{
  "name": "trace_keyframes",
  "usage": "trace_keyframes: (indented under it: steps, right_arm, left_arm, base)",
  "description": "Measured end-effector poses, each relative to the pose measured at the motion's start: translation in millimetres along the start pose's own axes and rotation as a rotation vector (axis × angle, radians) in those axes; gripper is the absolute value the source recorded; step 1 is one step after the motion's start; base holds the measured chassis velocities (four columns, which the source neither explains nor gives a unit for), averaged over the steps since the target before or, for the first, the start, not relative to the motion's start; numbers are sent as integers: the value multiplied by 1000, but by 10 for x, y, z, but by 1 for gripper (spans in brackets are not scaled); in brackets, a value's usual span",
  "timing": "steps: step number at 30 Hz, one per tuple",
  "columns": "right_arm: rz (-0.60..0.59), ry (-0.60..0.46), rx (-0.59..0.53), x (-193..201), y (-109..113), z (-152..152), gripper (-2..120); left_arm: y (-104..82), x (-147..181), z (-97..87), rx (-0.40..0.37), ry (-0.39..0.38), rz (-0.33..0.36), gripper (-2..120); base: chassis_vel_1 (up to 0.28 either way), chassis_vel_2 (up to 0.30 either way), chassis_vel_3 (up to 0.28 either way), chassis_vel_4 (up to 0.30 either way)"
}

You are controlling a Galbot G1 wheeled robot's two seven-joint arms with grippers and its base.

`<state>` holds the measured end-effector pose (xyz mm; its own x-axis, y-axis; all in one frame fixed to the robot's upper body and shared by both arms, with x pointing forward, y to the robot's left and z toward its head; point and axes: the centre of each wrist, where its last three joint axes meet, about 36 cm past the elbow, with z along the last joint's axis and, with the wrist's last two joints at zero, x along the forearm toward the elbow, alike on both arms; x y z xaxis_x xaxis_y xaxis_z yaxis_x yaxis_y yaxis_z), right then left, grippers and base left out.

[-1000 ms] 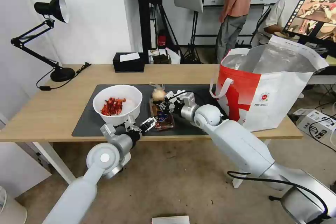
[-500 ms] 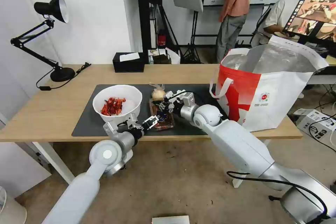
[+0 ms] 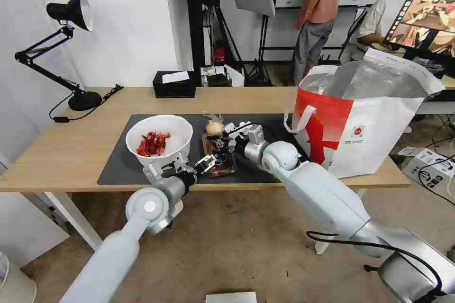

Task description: Pick up the trash from the table and place it into the takeout bag.

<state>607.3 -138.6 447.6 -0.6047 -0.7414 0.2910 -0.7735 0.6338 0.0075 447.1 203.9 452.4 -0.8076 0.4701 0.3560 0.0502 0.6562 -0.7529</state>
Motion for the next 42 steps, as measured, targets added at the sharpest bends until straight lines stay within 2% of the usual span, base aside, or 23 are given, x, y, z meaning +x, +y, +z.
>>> trace_keyframes:
  steps: [2,3,10,11,13,14,16,17,19,20,22,36,39,42]
  right_arm:
    - [3,-1,0,6,-15,-4,0]
    - [3,-1,0,6,-15,-4,0]
    - [2,1,0,16,-19,9,0]
    - [2,1,0,16,-19,9,0]
    - [2,1,0,16,-17,11,0]
    - [2,1,0,16,-17,11,0]
    - [1,1,0,16,-15,11,0]
    - [1,1,0,16,-15,11,0]
    - [0,0,0,17,-12,10,0]
    - [0,0,0,17,-12,10,0]
    - [-1,-1,0,17,-3,16,0]
    - [-11,-26,3,72,48,-31,0]
    - [-8,-52,5,173,56,-82,0]
    - [14,-118,6,439,79,-147,0]
  left_arm:
    - [1,-3,8,-1,3,-1,72]
    - [1,-3,8,-1,3,-1,72]
    - [5,-15,25,-5,6,-5,41]
    - [5,-15,25,-5,6,-5,41]
    - [10,-16,22,-7,5,-8,31]
    - [10,-16,22,-7,5,-8,31]
    - [11,-14,16,-9,2,-10,21]
    - [11,-14,16,-9,2,-10,21]
    - [12,-13,11,-10,0,-11,11]
    - [12,-13,11,-10,0,-11,11]
    - [15,-12,13,-10,-3,-12,0]
    - [-1,23,-6,-8,-28,-8,0]
    - [-32,51,-29,-8,-37,3,0]
    - [-87,120,-66,-7,-50,24,0]
  base:
    - [0,0,0,0]
    - [0,0,0,0]
    - [0,0,0,0]
    - [0,0,0,0]
    - [0,0,0,0]
    - [0,0,0,0]
    - [0,0,0,0]
    - [0,0,0,0]
    - [0,0,0,0]
    - [0,0,0,0]
    - [0,0,0,0]
    - [0,0,0,0]
    - [0,0,0,0]
    - [0,0,0,0]
